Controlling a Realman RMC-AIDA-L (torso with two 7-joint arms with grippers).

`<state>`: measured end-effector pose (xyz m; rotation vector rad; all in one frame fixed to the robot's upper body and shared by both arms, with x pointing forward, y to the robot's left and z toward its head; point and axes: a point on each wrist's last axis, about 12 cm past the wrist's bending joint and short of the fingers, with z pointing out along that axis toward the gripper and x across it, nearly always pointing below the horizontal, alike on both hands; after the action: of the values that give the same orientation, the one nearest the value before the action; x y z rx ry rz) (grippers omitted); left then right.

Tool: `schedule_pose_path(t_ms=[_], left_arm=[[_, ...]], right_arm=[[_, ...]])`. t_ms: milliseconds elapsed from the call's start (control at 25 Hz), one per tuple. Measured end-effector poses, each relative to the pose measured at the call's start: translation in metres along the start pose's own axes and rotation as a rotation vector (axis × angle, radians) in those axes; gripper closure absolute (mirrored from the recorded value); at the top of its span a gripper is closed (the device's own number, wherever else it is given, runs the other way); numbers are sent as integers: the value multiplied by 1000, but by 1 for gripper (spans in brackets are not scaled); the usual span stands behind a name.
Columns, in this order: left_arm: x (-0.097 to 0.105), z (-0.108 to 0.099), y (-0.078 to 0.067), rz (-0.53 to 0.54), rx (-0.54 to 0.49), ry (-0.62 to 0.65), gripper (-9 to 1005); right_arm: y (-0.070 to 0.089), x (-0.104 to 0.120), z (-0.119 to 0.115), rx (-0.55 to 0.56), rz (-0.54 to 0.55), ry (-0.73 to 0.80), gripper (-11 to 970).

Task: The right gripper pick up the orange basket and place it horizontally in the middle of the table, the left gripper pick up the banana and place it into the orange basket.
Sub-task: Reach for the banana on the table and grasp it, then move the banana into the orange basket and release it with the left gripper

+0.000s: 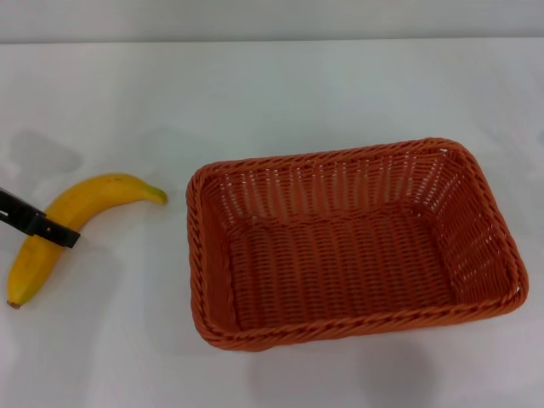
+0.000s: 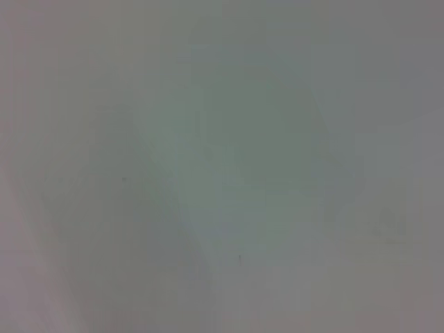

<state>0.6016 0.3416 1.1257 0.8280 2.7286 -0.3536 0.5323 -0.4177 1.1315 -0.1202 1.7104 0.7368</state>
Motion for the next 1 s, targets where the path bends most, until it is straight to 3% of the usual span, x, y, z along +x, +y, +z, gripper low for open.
schedule_pose_path(t_ms=[280,560,680,840,1000], left_arm=[[0,2,0,-9,1,-16,292],[-2,-2,8,-66,-27,-112,495],[-6,-21,16,-88,-17,-183,493],[-25,-66,17,-49,70,-323,489],[-59,-105,-3,92,225,-410,486]], right_arm=[[-2,0,1,2,10,1,166],[-2,1,1,5,14,1,167],[-3,0,-2,7,14,-1,167],[-3,-3,-2,4,7,-3,167],[-3,-6,-1,2,-5,-5,167]])
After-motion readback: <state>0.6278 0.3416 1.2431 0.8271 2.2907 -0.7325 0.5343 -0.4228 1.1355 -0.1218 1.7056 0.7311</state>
